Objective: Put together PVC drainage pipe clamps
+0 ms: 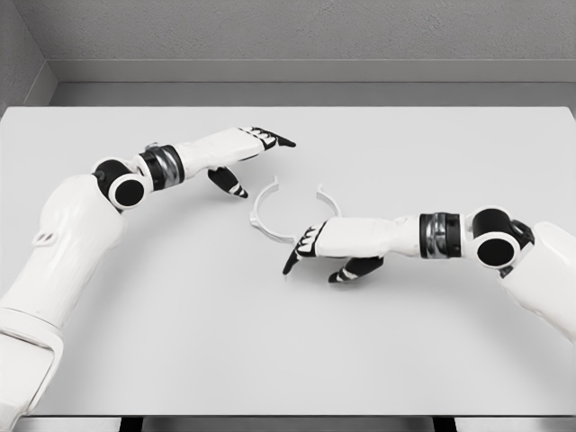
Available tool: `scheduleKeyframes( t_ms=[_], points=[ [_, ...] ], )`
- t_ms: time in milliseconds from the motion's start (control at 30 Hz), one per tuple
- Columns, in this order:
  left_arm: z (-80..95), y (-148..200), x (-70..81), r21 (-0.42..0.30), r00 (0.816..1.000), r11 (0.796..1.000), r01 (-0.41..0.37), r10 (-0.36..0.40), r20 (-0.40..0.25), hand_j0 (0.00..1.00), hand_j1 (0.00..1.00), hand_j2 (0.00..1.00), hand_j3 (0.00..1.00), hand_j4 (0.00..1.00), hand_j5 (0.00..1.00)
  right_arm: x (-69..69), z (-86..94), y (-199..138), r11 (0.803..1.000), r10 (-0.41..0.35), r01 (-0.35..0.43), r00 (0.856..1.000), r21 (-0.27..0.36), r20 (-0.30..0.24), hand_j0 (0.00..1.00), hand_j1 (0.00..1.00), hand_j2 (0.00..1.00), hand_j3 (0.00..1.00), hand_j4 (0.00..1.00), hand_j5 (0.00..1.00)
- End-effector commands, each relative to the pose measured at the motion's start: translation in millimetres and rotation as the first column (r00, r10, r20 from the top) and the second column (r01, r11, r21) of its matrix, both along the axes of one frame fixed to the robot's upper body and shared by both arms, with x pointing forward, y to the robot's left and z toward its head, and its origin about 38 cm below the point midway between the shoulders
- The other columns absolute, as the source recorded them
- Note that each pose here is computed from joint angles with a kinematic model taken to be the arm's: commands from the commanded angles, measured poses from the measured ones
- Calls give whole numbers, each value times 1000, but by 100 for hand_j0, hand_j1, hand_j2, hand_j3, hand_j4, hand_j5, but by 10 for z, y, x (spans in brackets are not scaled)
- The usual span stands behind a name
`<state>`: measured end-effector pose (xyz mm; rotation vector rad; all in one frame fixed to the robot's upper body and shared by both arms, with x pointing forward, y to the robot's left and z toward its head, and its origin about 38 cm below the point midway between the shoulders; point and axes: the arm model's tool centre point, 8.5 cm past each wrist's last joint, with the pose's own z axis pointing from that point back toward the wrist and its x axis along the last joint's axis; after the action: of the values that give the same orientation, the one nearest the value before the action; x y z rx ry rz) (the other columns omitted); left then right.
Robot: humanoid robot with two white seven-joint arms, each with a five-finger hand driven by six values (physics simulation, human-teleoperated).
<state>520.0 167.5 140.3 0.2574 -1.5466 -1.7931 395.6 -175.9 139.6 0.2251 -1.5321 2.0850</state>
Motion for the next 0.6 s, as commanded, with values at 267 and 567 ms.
scheduleKeyframes(
  t_ms=[267,567],
  points=[
    [-11,-74,-3,-19,1000,1000,4,-4,-8,100,100,100,100,100,100,-31,-32,11,1000,6,-5,999,25,-50,76,76,76,76,76,76],
    [-3,-180,-13,-33,1000,999,18,-18,-7,100,100,100,100,100,100,-37,-102,-7,1000,-1,3,996,29,-87,76,76,76,76,76,76]
  ],
)
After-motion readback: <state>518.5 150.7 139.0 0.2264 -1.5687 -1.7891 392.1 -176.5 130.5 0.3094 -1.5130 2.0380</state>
